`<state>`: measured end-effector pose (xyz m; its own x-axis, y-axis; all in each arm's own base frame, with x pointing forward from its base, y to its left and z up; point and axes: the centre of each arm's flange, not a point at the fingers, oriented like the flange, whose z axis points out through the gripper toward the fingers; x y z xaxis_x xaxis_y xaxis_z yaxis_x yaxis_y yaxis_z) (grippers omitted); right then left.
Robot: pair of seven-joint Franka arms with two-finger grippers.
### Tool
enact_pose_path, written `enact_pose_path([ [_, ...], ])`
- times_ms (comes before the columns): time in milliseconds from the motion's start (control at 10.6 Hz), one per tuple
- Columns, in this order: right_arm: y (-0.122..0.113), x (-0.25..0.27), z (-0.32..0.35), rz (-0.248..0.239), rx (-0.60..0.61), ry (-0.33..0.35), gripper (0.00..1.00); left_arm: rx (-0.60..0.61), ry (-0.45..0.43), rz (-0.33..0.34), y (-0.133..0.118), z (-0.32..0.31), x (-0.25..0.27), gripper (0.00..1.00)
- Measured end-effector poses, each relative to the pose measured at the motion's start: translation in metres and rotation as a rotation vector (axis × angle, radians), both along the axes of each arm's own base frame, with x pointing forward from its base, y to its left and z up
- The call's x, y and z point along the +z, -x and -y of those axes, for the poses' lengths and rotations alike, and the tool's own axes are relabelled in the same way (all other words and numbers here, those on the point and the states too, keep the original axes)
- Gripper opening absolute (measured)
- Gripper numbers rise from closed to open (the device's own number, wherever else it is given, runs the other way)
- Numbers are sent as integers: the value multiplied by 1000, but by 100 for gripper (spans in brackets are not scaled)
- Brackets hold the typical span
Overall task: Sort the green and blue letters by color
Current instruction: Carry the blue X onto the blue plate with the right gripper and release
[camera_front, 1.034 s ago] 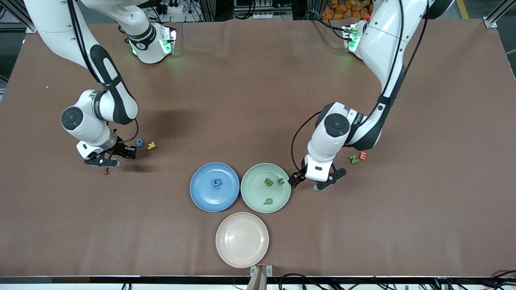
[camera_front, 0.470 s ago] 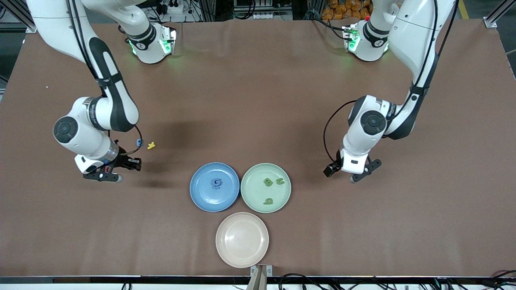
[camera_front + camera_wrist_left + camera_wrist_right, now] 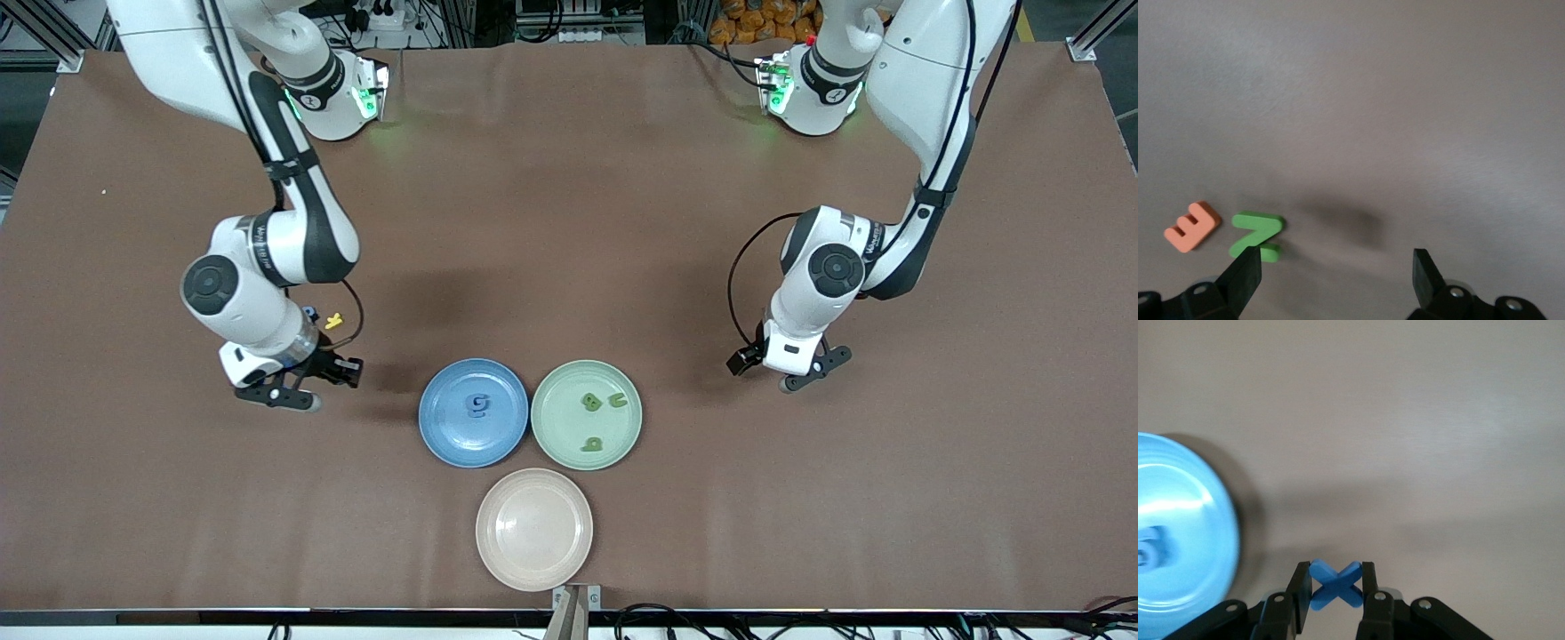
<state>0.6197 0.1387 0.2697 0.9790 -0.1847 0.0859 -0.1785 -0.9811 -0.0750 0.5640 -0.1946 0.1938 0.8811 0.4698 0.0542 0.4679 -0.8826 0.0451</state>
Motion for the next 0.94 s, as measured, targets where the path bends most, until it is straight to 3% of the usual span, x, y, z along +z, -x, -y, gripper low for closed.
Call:
enact_pose_path([
  [470, -16, -11, -87, 33, 5, -3, 35, -70, 19, 51, 25, -43, -28, 100],
  [940, -22, -24, -142, 45, 38, -31, 35, -112, 16, 55, 27, -49, -27, 100],
])
